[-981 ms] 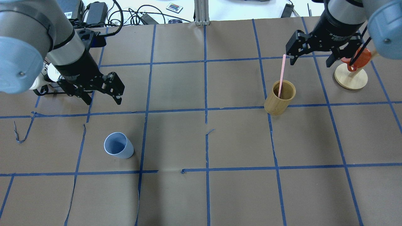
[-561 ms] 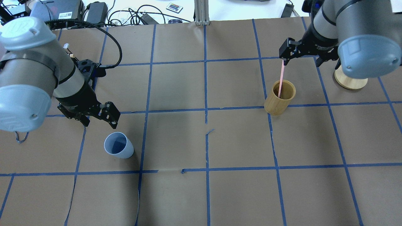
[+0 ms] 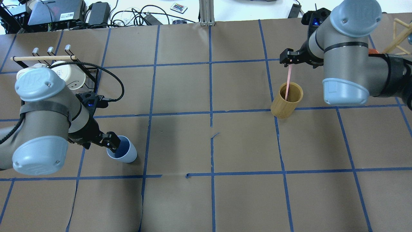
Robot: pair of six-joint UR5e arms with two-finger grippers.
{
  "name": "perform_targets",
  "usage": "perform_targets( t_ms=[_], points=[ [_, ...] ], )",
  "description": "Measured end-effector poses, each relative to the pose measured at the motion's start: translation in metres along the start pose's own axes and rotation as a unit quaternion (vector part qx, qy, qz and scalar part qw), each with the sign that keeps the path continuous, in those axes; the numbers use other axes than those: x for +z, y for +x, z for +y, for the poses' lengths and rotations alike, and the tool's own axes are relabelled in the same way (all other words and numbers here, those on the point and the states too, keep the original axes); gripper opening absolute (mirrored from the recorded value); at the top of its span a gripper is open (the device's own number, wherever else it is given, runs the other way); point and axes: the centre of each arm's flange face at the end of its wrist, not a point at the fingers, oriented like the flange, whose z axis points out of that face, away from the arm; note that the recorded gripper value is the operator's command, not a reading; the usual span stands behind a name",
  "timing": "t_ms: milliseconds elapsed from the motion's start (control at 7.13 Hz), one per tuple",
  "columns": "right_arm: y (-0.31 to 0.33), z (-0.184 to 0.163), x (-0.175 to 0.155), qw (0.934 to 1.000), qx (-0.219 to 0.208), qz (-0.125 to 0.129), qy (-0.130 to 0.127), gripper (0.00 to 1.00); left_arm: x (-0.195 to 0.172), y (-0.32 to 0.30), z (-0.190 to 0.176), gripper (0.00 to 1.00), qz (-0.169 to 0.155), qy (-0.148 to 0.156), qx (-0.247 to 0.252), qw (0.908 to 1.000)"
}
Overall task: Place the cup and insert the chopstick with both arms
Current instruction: 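Lower the left gripper to the blue cup while the right reaches the chopstick, then close the left gripper on the blue cup rim while the right grasps the chopstick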
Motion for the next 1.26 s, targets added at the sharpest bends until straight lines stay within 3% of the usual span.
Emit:
perform_targets(
  t_ms=[280,421,561,701,1121,1262],
  points=[
    [-0.002,-0.002,0.005,0.9999,0.000,-0.010,0.006,0.63,0.005,-0.008,-0.002,0.91,-0.001,0.015,-0.012,0.9998],
    [-0.005,-0.004,0.008,0.9996,-0.001,-0.026,0.010,0.55,0.003,-0.010,-0.004,0.89,-0.001,0.018,-0.015,0.9997],
    [-0.007,-0.005,0.011,0.9993,-0.001,-0.035,0.014,0.43,0.005,-0.011,-0.005,0.80,0.001,0.017,-0.018,0.9997],
    [-0.008,-0.006,0.013,0.9991,-0.003,-0.038,0.015,0.32,0.008,-0.009,-0.004,0.55,0.006,0.015,-0.020,0.9997],
    [-0.008,-0.007,0.013,0.9991,-0.007,-0.039,0.018,0.15,0.016,-0.006,-0.004,0.54,0.021,0.014,-0.028,0.9993],
    [-0.008,-0.010,0.010,0.9990,-0.007,-0.038,0.022,0.01,0.021,-0.005,-0.003,0.43,0.024,0.008,-0.034,0.9991]
  ],
)
